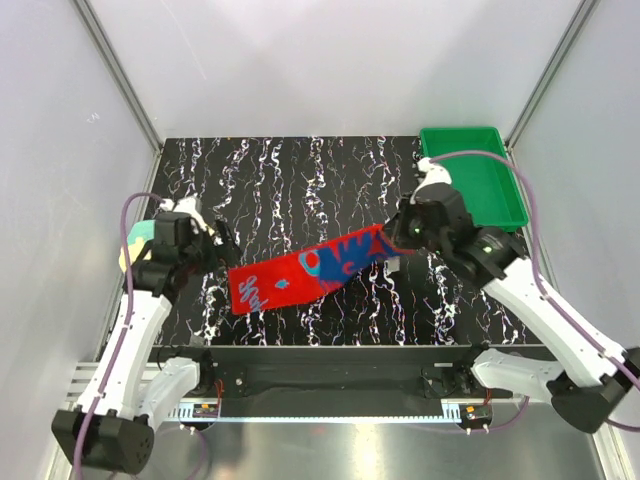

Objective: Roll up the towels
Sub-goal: Flatten the towel

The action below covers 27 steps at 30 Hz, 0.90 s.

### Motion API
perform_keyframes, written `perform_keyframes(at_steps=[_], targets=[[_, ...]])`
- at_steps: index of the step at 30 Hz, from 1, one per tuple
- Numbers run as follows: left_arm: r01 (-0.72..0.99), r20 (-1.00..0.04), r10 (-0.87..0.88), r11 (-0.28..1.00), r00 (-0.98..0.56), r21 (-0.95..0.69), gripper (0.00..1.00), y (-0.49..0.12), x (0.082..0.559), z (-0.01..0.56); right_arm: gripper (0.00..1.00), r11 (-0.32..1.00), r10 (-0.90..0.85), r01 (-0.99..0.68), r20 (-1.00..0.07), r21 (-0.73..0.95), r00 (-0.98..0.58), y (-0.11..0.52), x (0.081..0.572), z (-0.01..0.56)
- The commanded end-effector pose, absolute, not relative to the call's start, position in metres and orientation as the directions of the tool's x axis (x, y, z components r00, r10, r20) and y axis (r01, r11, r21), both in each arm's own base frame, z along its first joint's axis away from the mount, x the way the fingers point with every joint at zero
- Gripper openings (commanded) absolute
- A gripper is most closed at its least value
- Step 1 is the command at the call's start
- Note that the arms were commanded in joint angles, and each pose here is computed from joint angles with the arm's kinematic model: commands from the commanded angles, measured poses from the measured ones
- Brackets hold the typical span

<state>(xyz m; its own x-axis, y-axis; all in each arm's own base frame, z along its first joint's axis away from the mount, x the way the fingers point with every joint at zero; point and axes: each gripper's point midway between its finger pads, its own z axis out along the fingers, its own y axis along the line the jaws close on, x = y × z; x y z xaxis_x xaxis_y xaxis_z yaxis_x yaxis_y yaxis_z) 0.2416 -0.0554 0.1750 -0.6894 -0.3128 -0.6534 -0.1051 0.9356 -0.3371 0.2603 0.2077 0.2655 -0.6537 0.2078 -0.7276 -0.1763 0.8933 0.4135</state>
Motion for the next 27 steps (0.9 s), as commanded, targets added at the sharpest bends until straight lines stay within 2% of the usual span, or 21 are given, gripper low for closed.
perform_keyframes(at_steps=[1, 3, 4, 7, 12, 18, 21, 27], targets=[[-0.063, -0.626, -0.259, 0.946, -0.736, -0.317, 0.99, -0.077, 0.241, 0.164, 0.00, 0.956, 0.171, -0.100, -0.800, 0.276, -0.575, 0.160, 0.253, 0.293], [-0.107, -0.630, -0.237, 0.965, -0.739, -0.237, 0.99, -0.078, 0.240, 0.157, 0.00, 0.964, 0.179, -0.061, -0.805, 0.257, -0.565, 0.144, 0.245, 0.292], [-0.069, -0.619, -0.192, 0.974, -0.761, -0.217, 0.99, -0.095, 0.233, 0.151, 0.00, 0.969, 0.177, -0.044, -0.803, 0.245, -0.569, 0.137, 0.241, 0.288], [-0.162, -0.578, -0.270, 0.959, -0.770, -0.232, 0.99, -0.105, 0.227, 0.127, 0.00, 0.966, 0.194, -0.015, -0.767, 0.257, -0.611, 0.129, 0.225, 0.253], [-0.203, -0.571, -0.323, 0.943, -0.755, -0.264, 0.96, -0.115, 0.245, 0.091, 0.00, 0.943, 0.250, 0.000, -0.706, 0.333, -0.663, 0.135, 0.208, 0.223], [-0.168, -0.587, -0.269, 0.961, -0.764, -0.221, 0.84, -0.127, 0.276, 0.070, 0.00, 0.938, 0.235, -0.015, -0.669, 0.346, -0.705, 0.142, 0.201, 0.206], [-0.163, -0.605, -0.255, 0.965, -0.754, -0.204, 0.67, -0.129, 0.289, 0.068, 0.00, 0.935, 0.237, -0.021, -0.669, 0.354, -0.705, 0.145, 0.203, 0.204], [-0.181, -0.584, -0.212, 0.977, -0.783, -0.112, 0.58, -0.126, 0.303, 0.043, 0.00, 0.939, 0.217, -0.029, -0.656, 0.343, -0.723, 0.148, 0.203, 0.195]])
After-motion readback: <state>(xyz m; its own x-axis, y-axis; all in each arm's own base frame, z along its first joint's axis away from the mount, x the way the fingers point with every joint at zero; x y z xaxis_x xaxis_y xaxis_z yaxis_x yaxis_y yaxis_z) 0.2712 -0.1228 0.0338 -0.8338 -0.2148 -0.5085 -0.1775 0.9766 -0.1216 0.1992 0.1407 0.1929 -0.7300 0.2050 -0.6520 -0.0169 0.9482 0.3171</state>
